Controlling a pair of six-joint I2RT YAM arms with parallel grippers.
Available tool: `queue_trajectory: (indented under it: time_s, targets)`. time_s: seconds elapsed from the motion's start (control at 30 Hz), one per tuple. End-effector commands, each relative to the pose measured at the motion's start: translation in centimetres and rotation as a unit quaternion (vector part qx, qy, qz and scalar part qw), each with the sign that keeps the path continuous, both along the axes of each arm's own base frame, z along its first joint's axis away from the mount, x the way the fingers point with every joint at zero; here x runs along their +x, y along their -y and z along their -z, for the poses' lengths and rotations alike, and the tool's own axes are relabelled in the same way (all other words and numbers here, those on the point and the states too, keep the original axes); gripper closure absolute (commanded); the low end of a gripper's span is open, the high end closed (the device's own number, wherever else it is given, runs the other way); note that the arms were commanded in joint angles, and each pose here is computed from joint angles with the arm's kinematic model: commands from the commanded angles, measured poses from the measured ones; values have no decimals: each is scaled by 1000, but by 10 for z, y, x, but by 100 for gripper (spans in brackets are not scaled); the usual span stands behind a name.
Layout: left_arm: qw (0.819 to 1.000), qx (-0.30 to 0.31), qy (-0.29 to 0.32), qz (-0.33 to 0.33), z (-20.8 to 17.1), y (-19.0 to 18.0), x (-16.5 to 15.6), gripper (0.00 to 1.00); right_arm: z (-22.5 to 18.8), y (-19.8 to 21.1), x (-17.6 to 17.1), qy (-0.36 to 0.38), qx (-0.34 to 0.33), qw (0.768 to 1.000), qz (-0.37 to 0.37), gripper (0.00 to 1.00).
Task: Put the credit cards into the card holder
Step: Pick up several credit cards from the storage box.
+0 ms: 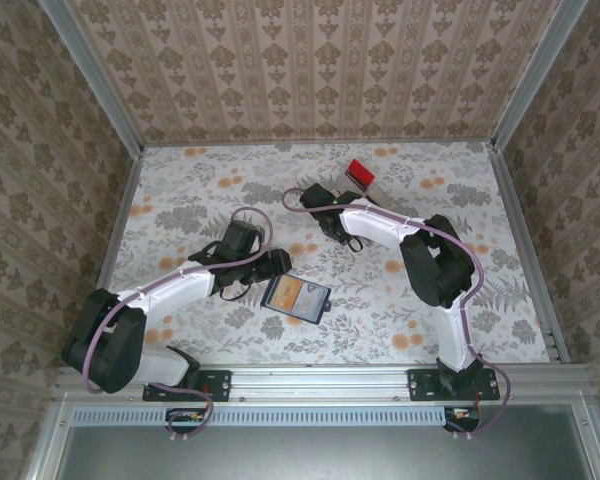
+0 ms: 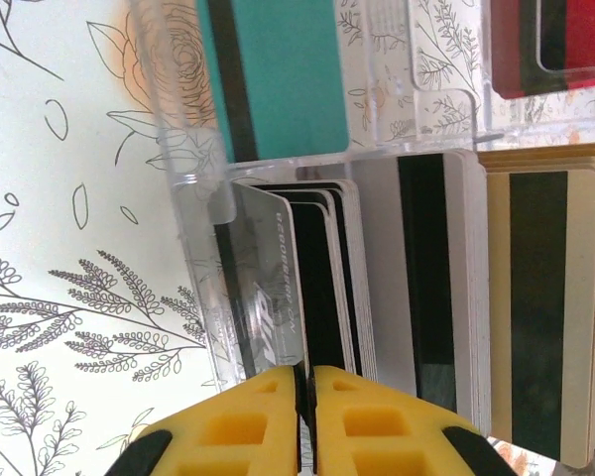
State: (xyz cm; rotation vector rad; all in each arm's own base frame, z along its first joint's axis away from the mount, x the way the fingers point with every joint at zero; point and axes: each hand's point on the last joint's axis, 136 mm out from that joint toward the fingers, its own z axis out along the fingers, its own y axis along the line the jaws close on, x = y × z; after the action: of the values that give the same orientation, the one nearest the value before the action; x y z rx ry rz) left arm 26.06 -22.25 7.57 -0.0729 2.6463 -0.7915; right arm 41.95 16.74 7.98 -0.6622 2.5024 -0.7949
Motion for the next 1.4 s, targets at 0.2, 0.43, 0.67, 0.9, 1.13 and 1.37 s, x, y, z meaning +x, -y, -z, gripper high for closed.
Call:
queue_trajectory:
  time_s: [0.2, 0.43, 0.67, 0.9, 1.13, 1.37]
  targets:
    - [1000, -11, -6, -1, 0, 5, 4, 22, -11, 5, -5, -5, 20, 1000, 5, 92]
    - [1000, -10, -7, -2, 1, 4, 4, 22, 5, -12, -17, -71, 113, 991, 19, 97]
    - [1000, -11, -6, -1, -1, 6, 5, 22, 2, -30, -24, -83, 182, 979, 46, 98]
    - [1000, -10, -6, -3, 0, 4, 3, 22, -3, -52, -31, -95, 230, 966, 67, 98]
    - [1000, -9, -6, -5, 0, 4, 4, 22, -5, -77, -38, -79, 231, 966, 81, 96]
    - [1000, -6, -8, -1, 1, 4, 3, 22, -1, -57, -31, -50, 159, 983, 78, 94]
